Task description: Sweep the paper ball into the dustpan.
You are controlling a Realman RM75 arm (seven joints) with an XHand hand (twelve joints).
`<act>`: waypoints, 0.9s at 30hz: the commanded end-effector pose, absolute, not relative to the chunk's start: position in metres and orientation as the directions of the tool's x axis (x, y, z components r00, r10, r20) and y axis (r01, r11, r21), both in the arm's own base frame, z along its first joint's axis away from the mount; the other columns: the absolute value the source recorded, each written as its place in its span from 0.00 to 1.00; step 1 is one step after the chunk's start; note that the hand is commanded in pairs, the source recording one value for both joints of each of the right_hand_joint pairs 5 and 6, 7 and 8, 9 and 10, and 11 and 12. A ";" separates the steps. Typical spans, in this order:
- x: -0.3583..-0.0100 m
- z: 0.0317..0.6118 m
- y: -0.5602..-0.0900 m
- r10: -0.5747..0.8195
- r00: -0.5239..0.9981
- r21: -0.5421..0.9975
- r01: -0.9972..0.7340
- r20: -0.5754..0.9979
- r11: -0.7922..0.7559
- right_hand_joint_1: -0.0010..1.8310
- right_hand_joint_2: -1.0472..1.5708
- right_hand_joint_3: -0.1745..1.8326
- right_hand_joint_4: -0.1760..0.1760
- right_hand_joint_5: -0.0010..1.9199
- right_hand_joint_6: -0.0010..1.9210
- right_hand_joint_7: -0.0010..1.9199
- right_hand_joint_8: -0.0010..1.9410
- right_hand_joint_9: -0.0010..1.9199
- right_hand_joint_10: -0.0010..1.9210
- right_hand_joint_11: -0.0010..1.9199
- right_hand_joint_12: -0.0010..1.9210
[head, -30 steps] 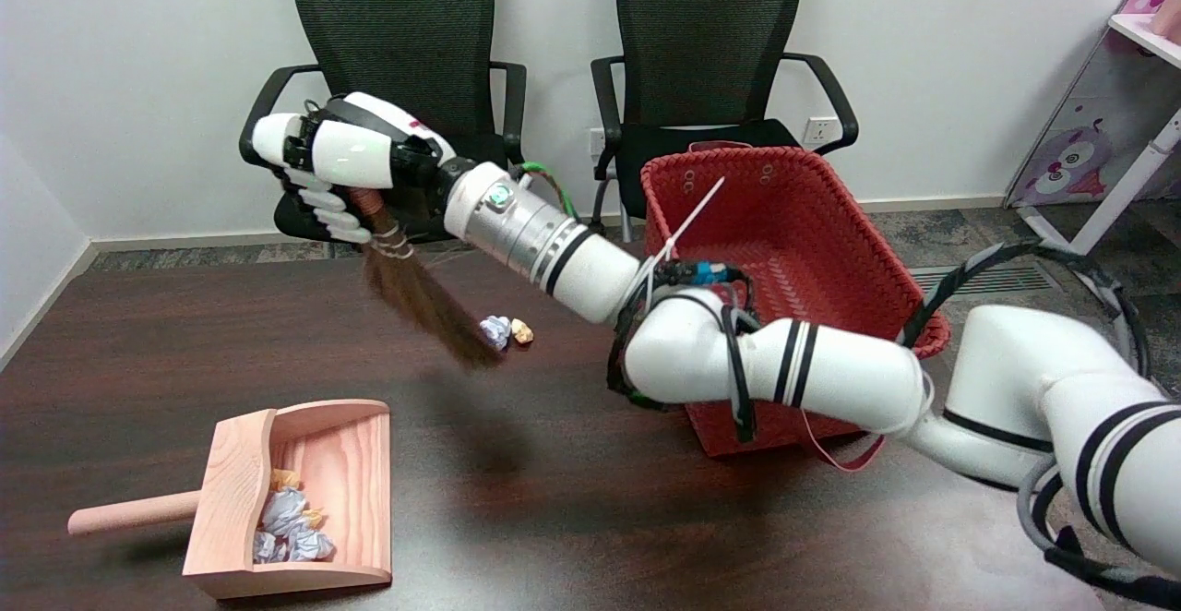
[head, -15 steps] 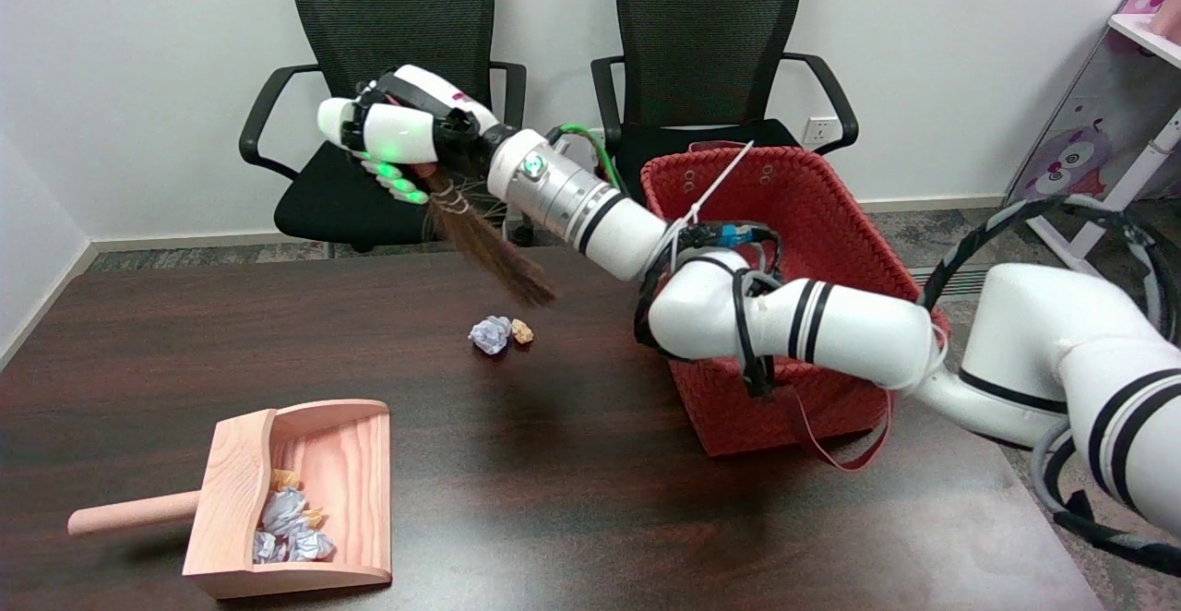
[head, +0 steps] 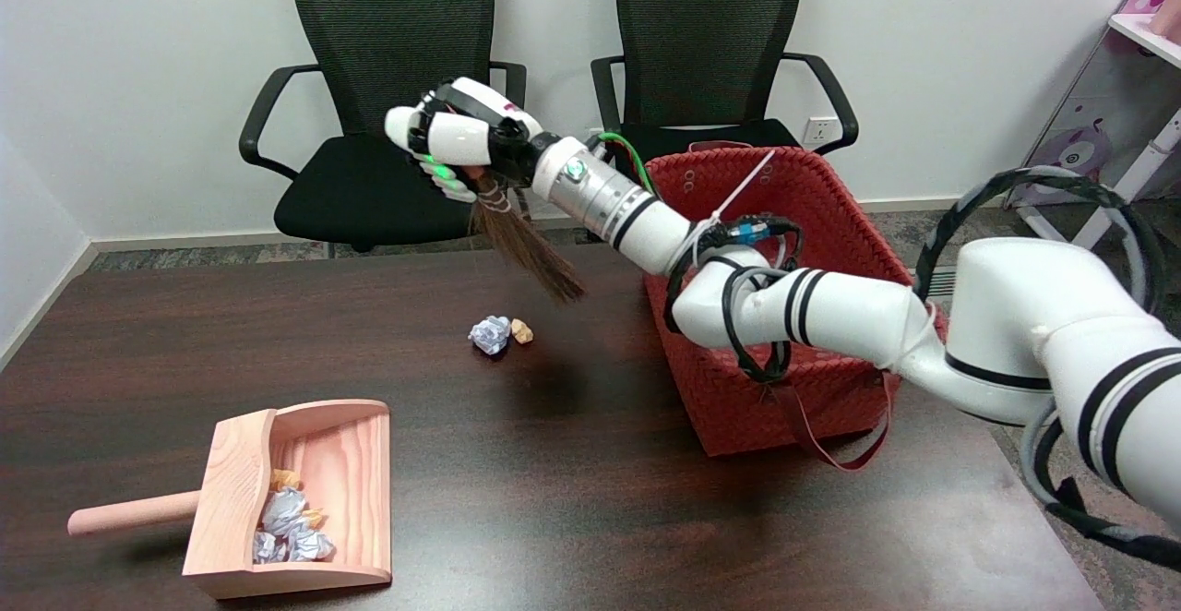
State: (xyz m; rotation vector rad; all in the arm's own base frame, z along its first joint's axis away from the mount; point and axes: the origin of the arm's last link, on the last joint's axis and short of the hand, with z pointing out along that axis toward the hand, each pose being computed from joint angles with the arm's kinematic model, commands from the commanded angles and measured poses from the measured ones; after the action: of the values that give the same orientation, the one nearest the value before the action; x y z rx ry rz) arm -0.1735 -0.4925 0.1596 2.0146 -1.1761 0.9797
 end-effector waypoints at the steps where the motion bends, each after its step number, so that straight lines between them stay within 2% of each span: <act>1: -0.227 0.183 -0.493 -0.546 0.260 0.084 -0.942 0.796 -0.326 0.29 0.83 0.71 0.57 1.00 1.00 1.00 0.99 1.00 1.00 1.00 1.00; 20: -0.243 0.161 -0.489 -0.594 0.276 0.121 -0.950 0.756 -0.288 0.29 0.82 0.72 0.58 1.00 1.00 1.00 0.99 1.00 1.00 1.00 1.00; 24: -0.247 0.154 -0.487 -0.604 0.256 0.109 -0.957 0.755 -0.270 0.30 0.82 0.72 0.58 1.00 1.00 1.00 0.99 1.00 1.00 1.00 1.00; 27: -0.251 0.152 -0.484 -0.622 0.186 0.055 -0.973 0.761 -0.224 0.30 0.81 0.72 0.57 1.00 1.00 1.00 0.99 1.00 1.00 1.00 1.00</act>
State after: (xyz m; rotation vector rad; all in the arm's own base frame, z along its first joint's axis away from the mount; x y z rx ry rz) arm -0.2317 -0.4916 0.1661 1.9901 -1.3455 0.8554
